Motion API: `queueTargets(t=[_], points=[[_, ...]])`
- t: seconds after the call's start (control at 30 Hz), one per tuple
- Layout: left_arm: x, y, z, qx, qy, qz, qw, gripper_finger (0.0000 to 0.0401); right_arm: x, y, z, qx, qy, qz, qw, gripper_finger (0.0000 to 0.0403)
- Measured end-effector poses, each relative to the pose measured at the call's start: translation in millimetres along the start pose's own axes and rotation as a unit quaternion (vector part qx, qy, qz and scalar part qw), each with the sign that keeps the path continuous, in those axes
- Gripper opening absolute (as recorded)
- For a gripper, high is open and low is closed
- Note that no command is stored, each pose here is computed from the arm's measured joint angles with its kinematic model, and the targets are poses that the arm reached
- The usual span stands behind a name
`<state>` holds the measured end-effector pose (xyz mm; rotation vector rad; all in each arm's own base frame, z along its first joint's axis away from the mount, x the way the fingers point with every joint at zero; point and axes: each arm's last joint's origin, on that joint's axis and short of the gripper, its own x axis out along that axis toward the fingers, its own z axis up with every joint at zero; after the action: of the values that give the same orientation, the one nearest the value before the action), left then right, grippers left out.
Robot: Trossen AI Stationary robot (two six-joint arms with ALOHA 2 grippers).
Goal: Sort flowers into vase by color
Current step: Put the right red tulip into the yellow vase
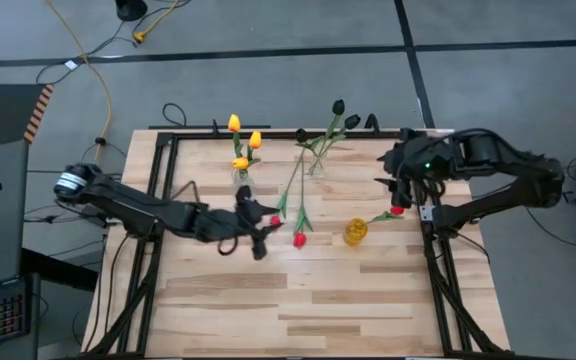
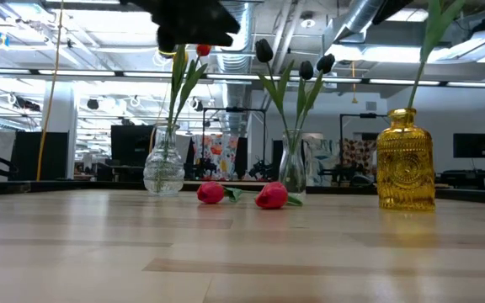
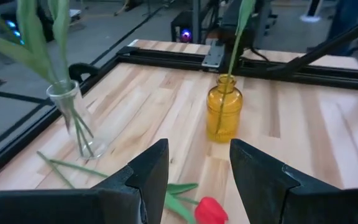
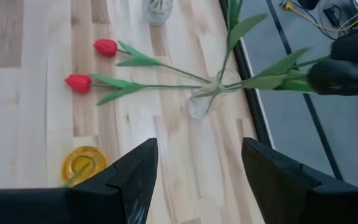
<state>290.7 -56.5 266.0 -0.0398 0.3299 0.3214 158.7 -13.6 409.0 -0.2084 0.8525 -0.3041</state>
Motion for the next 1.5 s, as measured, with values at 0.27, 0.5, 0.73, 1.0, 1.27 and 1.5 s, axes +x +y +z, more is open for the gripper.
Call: queueTargets(t=[0.27,0.5,0.73,1.0,1.27,1.5], points=[[60.8,-30.8,8.0,-0.005,0.024,0.057,0.998,0.0160,31.3,14.5,-14.8,-0.001,-0.013,0.003,1.000,0.0260],[107.6,-46.8,7.5,-0.005,0.039,0.080,0.996,0.0160,41.2,18.4,-20.0,-0.007,0.000,0.003,1.000,0.0260],[120.2,-49.9,8.6,-0.009,0.040,0.084,0.996,0.0160,34.1,15.4,-19.4,0.002,-0.028,-0.003,1.000,0.0260],[117.8,-44.1,8.8,-0.044,0.047,0.114,0.991,0.0160,26.5,10.3,-17.8,0.017,-0.060,-0.046,0.997,0.0260],[121.4,-25.1,-5.7,-0.140,0.100,0.166,0.971,0.0160,11.5,5.6,-26.2,0.000,-0.078,-0.049,0.996,0.0260],[144.2,-10.3,-29.1,-0.191,0.139,0.178,0.955,0.0160,2.1,2.6,-31.4,0.007,-0.093,-0.050,0.994,0.0260]])
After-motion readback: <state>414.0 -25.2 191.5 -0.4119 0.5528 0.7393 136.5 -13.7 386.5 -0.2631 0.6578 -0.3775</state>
